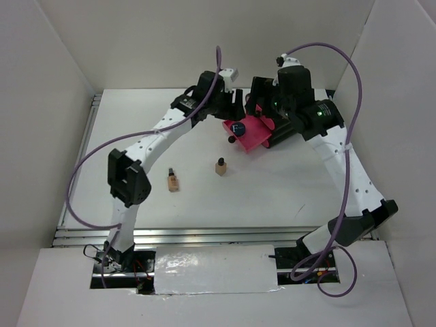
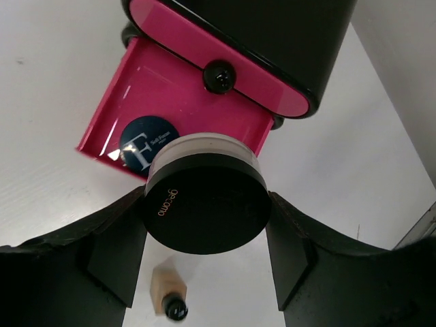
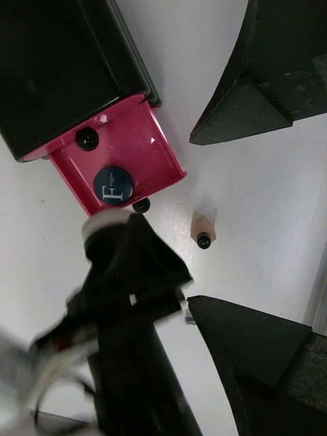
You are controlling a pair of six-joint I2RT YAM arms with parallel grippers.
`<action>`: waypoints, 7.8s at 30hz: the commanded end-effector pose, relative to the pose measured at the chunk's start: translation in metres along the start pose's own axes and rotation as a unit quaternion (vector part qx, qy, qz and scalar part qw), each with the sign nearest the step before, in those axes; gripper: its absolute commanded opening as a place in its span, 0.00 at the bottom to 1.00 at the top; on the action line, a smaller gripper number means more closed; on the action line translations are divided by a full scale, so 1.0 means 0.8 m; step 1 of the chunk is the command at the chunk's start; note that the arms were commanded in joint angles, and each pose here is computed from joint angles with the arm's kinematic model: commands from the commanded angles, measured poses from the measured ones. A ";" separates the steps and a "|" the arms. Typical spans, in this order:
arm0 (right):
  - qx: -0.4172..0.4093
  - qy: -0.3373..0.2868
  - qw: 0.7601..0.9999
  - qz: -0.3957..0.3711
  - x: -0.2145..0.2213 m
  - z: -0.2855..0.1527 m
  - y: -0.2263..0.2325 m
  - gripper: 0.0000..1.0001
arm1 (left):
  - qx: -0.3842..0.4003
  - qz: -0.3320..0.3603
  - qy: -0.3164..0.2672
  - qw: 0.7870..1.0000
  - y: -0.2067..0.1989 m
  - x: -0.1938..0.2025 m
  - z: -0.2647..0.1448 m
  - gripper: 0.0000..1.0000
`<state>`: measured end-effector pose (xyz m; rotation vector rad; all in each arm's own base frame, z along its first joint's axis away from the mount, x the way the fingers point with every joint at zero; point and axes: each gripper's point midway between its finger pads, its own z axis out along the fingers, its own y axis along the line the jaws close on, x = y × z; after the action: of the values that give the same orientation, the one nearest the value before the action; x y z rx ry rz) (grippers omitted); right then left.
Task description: Organize the makeup
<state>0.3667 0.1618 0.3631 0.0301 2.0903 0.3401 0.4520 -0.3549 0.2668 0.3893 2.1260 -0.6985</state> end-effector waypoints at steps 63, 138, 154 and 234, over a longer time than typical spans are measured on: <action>-0.044 -0.060 0.997 -0.002 -0.007 -0.067 0.001 0.99 | -0.117 -0.403 0.147 0.896 0.113 0.169 0.106 0.24; -0.079 -0.017 0.997 -0.007 0.043 -0.056 0.005 1.00 | 0.204 -0.507 -0.007 0.837 0.033 0.139 0.297 0.66; -0.081 -0.015 0.997 -0.007 0.044 -0.056 0.005 1.00 | 0.220 -0.511 -0.031 0.831 0.036 0.125 0.280 0.26; -0.061 0.035 0.997 0.033 0.139 0.023 0.006 0.97 | -0.107 0.037 0.182 0.977 0.061 0.267 0.032 0.71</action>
<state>0.3233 0.1861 0.2488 0.0257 2.1688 0.5076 0.3656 -0.3205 0.0693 0.4769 2.4978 -0.3431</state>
